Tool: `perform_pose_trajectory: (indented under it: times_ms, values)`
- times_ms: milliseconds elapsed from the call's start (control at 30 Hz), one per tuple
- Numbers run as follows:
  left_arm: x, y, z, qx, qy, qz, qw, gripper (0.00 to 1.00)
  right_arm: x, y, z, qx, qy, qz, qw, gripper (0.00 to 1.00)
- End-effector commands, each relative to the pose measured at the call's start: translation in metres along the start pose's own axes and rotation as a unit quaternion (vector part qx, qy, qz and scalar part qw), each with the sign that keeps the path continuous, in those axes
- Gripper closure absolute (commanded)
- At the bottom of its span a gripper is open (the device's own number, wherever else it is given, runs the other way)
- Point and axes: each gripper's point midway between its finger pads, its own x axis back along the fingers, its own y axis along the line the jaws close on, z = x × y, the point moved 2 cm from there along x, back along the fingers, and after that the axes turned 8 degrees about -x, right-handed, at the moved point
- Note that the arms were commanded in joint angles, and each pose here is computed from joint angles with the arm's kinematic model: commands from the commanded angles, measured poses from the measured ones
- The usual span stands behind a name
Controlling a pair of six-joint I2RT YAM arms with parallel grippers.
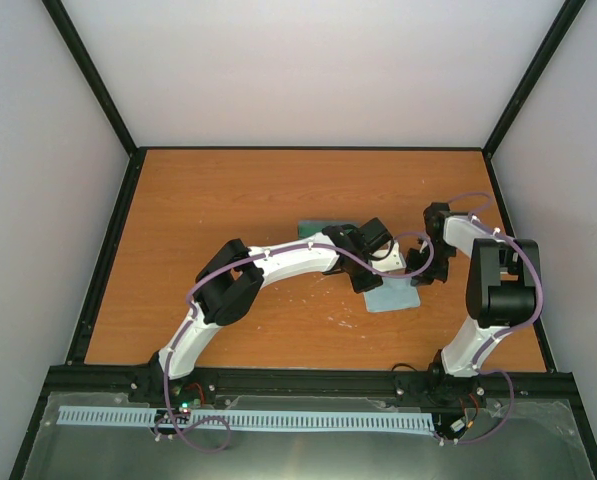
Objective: Organize the sunglasses
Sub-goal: Fold the glasses cleaning cloth at the center of the board.
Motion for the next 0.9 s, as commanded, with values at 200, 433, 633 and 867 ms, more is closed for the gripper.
perform_pose_trajectory:
  times_ms: [200, 433, 633, 867]
  values:
    - [0.018, 0.006, -0.014, -0.002, -0.023, -0.019, 1.0, 0.99, 0.035, 0.011, -0.011, 0.005, -0.044, -0.007, 0.999, 0.97]
    - [0.018, 0.006, -0.013, -0.001, -0.021, -0.019, 1.0, 0.99, 0.025, 0.009, -0.004, 0.006, -0.02, -0.005, 1.0, 0.85]
    - [0.018, 0.006, -0.013, -0.001, -0.021, -0.02, 1.0, 0.99, 0.014, 0.008, -0.006, 0.01, -0.009, 0.006, 1.0, 0.78]
    - [0.017, 0.006, -0.014, -0.001, -0.023, -0.018, 1.0, 0.99, 0.004, 0.008, -0.003, 0.021, -0.002, 0.029, 0.999, 0.8]
